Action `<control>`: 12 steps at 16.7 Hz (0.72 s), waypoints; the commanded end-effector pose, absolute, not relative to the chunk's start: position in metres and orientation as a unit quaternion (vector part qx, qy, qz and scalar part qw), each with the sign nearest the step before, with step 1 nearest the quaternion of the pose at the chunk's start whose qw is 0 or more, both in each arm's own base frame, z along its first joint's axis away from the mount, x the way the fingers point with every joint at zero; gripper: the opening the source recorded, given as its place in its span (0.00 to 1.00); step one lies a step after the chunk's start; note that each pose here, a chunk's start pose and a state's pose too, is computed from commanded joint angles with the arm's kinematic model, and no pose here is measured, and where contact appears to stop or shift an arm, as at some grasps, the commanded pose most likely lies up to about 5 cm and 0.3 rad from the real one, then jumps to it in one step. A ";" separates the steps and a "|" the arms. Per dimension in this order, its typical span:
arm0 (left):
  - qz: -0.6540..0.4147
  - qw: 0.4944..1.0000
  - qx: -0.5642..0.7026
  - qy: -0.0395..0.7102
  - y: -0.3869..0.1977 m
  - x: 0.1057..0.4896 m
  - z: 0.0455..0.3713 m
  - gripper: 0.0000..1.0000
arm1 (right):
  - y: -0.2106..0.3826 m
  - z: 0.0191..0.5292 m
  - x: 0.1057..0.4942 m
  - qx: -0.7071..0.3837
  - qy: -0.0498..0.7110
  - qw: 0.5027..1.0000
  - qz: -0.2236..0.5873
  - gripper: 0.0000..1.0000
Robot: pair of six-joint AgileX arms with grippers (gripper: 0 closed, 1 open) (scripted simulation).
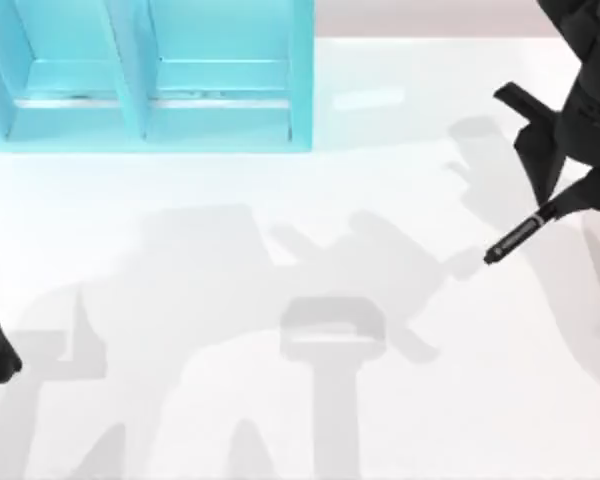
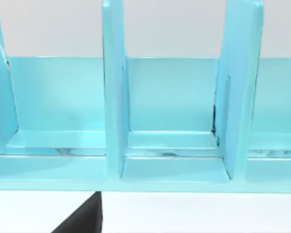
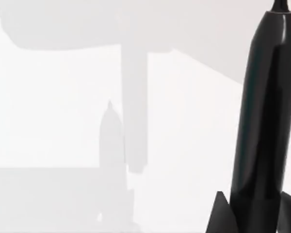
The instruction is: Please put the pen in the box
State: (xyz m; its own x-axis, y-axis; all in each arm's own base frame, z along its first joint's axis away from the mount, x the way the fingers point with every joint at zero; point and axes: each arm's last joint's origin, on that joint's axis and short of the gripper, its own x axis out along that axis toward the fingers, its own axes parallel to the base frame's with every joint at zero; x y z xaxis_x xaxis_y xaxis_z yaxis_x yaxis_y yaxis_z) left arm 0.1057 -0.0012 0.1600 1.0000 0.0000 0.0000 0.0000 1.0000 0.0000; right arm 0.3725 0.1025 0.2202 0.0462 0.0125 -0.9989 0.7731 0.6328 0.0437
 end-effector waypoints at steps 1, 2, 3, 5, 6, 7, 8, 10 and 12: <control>0.000 1.000 0.000 0.000 -0.001 0.106 0.160 1.00 | 0.068 0.221 0.380 0.336 0.615 0.638 -0.318 0.00; 0.000 1.000 0.000 0.000 -0.001 0.106 0.160 1.00 | 0.029 0.222 0.384 0.360 0.602 0.623 -0.347 0.00; 0.000 1.000 0.000 0.000 -0.001 0.106 0.160 1.00 | -0.011 0.223 0.384 0.384 0.587 0.606 -0.375 0.00; 0.000 1.000 0.000 0.000 -0.001 0.106 0.160 1.00 | -0.085 0.227 0.373 0.429 0.556 0.572 -0.424 0.00; 0.000 1.000 0.000 0.000 -0.001 0.106 0.160 1.00 | -0.116 0.229 0.364 0.447 0.541 0.557 -0.443 0.00; 0.000 1.000 0.000 0.000 -0.001 0.106 0.160 1.00 | -0.143 0.231 0.353 0.463 0.527 0.545 -0.459 0.00; 0.000 1.000 0.000 0.000 -0.001 0.106 0.160 1.00 | -0.165 0.234 0.342 0.477 0.514 0.535 -0.471 0.00; 0.000 1.000 0.000 0.000 -0.001 0.106 0.160 1.00 | -0.196 0.239 0.323 0.496 0.495 0.520 -0.488 0.00; 0.000 1.000 0.000 0.000 -0.001 0.106 0.160 1.00 | -0.213 0.242 0.310 0.507 0.483 0.513 -0.496 0.00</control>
State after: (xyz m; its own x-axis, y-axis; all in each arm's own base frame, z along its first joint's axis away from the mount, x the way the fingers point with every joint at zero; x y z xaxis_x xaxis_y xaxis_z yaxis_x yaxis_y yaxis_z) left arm 0.1057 -0.0012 0.1600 1.0000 0.0000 0.0000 0.0000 1.0000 0.0000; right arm 0.3102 -0.2128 0.2420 0.0406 -0.0188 -0.9990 0.9991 -0.0067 0.0407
